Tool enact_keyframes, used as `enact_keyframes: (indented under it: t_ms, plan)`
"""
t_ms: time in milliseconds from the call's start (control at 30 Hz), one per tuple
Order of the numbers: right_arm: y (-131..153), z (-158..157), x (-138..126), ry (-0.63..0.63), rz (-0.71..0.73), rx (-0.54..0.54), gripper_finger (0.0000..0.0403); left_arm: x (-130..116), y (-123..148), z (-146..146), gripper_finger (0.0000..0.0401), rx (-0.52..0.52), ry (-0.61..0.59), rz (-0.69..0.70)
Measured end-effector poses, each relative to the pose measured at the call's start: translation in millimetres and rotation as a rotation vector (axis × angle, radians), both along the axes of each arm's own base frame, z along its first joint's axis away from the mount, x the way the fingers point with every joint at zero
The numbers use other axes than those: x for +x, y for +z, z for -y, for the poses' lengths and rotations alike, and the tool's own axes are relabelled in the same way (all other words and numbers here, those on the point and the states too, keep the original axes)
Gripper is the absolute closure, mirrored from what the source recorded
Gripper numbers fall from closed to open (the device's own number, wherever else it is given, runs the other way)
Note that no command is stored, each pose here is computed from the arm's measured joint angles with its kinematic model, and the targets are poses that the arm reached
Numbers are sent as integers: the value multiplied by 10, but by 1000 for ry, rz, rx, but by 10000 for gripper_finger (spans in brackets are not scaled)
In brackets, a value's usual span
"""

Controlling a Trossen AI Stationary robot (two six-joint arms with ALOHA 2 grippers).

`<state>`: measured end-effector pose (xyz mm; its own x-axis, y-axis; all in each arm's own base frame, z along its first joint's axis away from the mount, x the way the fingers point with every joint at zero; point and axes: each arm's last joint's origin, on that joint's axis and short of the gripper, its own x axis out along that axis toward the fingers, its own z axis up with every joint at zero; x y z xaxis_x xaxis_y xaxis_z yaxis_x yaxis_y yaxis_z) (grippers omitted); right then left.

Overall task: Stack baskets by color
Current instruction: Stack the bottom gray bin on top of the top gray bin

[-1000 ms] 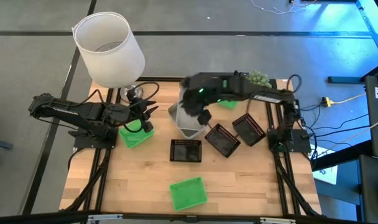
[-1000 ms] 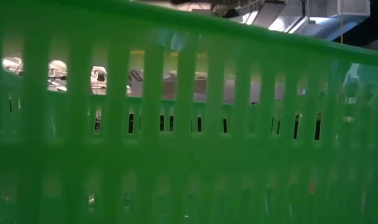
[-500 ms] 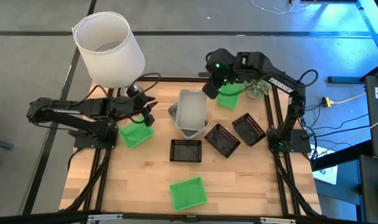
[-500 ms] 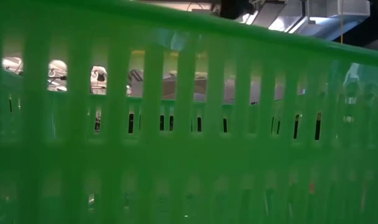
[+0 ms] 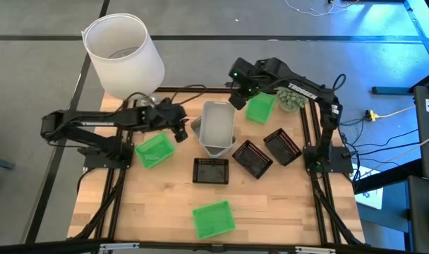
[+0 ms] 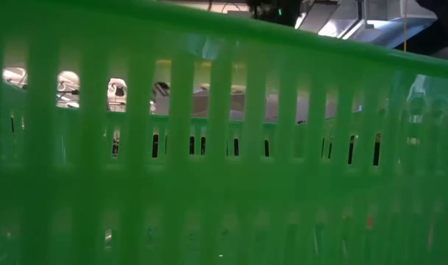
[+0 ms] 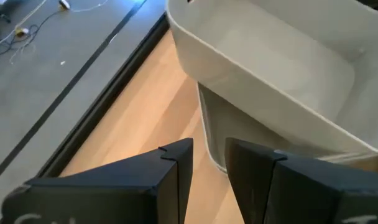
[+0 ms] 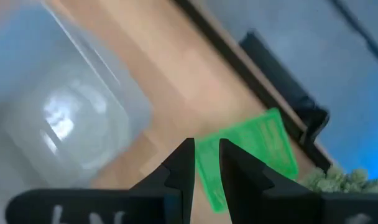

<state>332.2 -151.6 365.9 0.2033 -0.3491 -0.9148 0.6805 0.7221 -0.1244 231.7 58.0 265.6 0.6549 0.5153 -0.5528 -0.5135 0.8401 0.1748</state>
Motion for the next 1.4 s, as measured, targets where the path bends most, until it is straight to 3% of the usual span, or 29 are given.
enact_keyframes:
  t_ms: [233,433,700,1033,1233,1400]
  plan:
    - [-623,225,44,95,-44,87,330,253,-216,-141,316,25,-48,-39]
    - [-871,253,104,199,27,148,330,375,-363,-182,316,9,-75,-61]
    - [-738,275,164,255,95,110,330,433,-341,-171,316,-14,-125,7]
    - [-612,243,222,337,215,185,330,484,-316,2,316,-38,-165,50]
    - [-591,206,249,370,210,141,330,500,-310,79,316,-35,-183,56]
    - [-593,175,248,496,200,146,330,501,-310,82,316,-36,-183,57]
